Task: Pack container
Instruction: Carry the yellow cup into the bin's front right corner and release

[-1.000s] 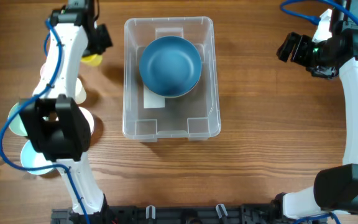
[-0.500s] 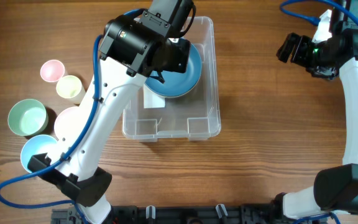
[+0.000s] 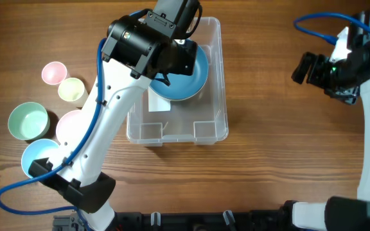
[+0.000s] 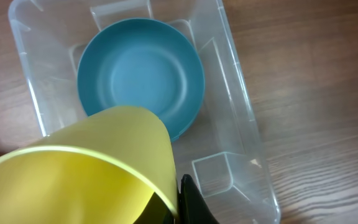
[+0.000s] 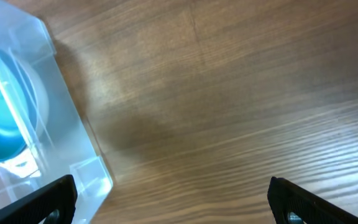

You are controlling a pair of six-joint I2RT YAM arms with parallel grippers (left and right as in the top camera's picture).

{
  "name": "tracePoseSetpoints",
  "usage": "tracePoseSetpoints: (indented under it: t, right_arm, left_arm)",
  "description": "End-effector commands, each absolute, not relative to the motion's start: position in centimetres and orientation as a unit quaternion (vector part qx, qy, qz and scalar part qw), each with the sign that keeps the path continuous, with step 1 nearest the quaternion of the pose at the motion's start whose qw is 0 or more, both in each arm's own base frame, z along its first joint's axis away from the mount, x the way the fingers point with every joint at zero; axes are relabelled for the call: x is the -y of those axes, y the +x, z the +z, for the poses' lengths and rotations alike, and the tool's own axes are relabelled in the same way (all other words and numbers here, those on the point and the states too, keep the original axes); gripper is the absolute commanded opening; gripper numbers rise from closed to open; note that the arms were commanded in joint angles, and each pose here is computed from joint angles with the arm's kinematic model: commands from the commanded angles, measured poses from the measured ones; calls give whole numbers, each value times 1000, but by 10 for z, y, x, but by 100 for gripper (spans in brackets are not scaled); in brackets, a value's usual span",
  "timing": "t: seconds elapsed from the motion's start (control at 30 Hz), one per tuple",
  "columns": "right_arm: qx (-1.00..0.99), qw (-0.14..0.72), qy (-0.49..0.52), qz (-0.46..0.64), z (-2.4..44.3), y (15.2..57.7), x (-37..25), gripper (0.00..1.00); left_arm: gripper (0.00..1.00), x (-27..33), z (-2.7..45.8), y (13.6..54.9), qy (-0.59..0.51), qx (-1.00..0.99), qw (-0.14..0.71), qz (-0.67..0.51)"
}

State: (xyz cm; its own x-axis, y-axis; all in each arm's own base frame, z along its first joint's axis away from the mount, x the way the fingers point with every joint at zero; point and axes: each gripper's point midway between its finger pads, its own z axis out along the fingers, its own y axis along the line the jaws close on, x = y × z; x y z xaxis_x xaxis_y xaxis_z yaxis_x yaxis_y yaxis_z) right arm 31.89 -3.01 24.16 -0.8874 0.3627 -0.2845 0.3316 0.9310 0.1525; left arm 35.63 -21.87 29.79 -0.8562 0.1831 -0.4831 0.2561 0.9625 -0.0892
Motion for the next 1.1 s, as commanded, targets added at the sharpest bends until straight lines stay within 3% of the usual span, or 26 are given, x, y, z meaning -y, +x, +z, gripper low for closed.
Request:
tracePoseSetpoints:
  t: [0.0, 0.23, 0.63, 0.8, 1.07]
  right_arm:
    - [-968, 177, 175, 42, 255, 309, 30, 99]
    - [-967, 182, 174, 42, 258, 309, 30, 100]
    - [-966, 190, 170, 42, 259, 312, 30, 100]
    - [-960, 205, 192, 18, 262, 317, 45, 100]
    - [-935, 215, 281, 28, 263, 308, 103, 100]
  left_arm:
    - [4, 229, 310, 347, 115, -957, 242, -115]
    - [4, 285, 261, 322, 183, -963, 169, -106]
    - [4, 304, 143, 274, 190, -979, -16, -79]
    - [4, 307, 101, 272, 190, -978, -28, -87]
    - [4, 313, 93, 278, 191, -977, -14, -95]
